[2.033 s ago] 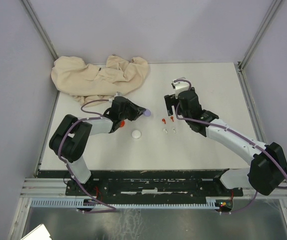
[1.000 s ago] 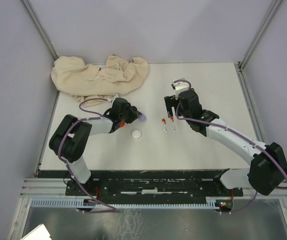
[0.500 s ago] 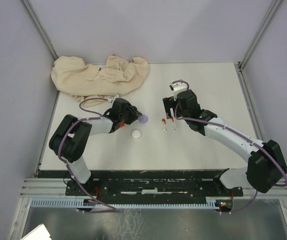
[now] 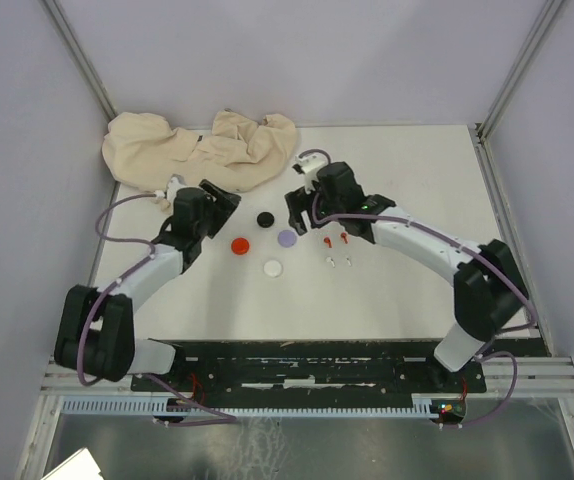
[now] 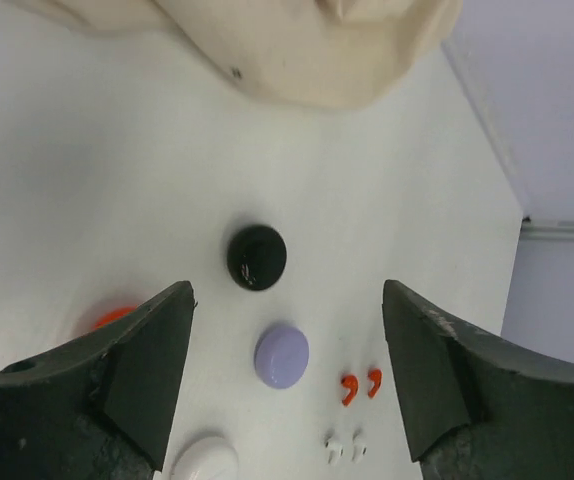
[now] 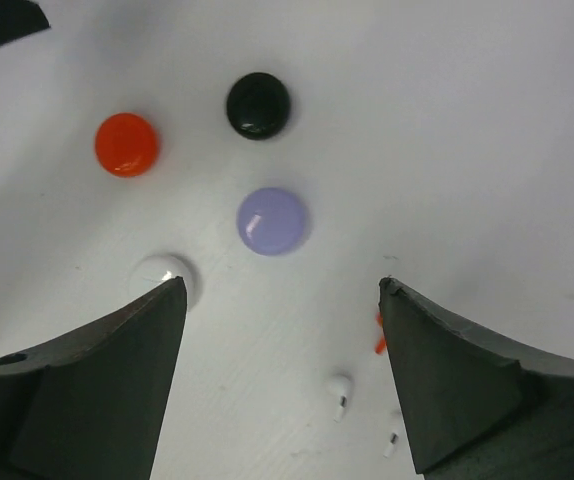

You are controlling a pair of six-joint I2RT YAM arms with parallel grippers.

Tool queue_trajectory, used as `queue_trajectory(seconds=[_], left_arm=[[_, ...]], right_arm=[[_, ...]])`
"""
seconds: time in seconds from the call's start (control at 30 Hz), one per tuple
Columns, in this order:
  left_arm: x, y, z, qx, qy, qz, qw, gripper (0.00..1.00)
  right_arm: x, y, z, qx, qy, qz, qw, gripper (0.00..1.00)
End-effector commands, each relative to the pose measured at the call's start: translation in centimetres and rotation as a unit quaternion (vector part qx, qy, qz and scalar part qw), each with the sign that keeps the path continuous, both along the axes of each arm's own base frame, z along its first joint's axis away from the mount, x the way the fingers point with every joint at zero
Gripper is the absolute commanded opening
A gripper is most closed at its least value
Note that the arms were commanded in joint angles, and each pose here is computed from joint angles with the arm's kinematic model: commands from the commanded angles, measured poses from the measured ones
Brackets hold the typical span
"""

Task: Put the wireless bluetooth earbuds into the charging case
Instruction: Pick up the charging case at the center of the board.

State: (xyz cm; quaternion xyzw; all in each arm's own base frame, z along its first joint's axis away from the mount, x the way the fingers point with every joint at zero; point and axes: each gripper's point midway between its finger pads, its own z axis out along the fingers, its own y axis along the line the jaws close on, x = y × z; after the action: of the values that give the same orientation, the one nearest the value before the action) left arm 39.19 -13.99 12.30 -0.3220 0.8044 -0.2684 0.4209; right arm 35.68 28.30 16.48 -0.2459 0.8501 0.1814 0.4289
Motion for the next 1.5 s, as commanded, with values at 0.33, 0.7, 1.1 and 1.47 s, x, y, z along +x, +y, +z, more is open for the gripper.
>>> queue_trajectory(seconds=[0.33, 0.7, 1.1, 1.47], left_arm=[[-2.2, 7.9, -0.1, -0.069, 0.005, 0.095, 0.993, 0.99], [-3.5, 9.4, -0.7, -0.059, 0.010, 0.101, 0.993, 0.99], [-4.0, 10.1, -0.8, -0.066, 0.012, 0.112, 0.991, 1.00], [-4.0, 10.4, -1.2, -0.072, 0.017, 0.113, 0.991, 1.00]], right_arm=[[-2.2, 15.5, -5.0, -0.043, 0.069, 0.169, 0.982, 0.88], [-1.4, 17.9, -9.5, -0.079, 0.083, 0.170, 0.979, 0.88], [-0.4, 19.4, -11.9, -0.092, 0.087, 0.167, 0.978, 0.87], [-0.6, 19.9, -13.0, -0.100, 0.093, 0.168, 0.976, 0.79]])
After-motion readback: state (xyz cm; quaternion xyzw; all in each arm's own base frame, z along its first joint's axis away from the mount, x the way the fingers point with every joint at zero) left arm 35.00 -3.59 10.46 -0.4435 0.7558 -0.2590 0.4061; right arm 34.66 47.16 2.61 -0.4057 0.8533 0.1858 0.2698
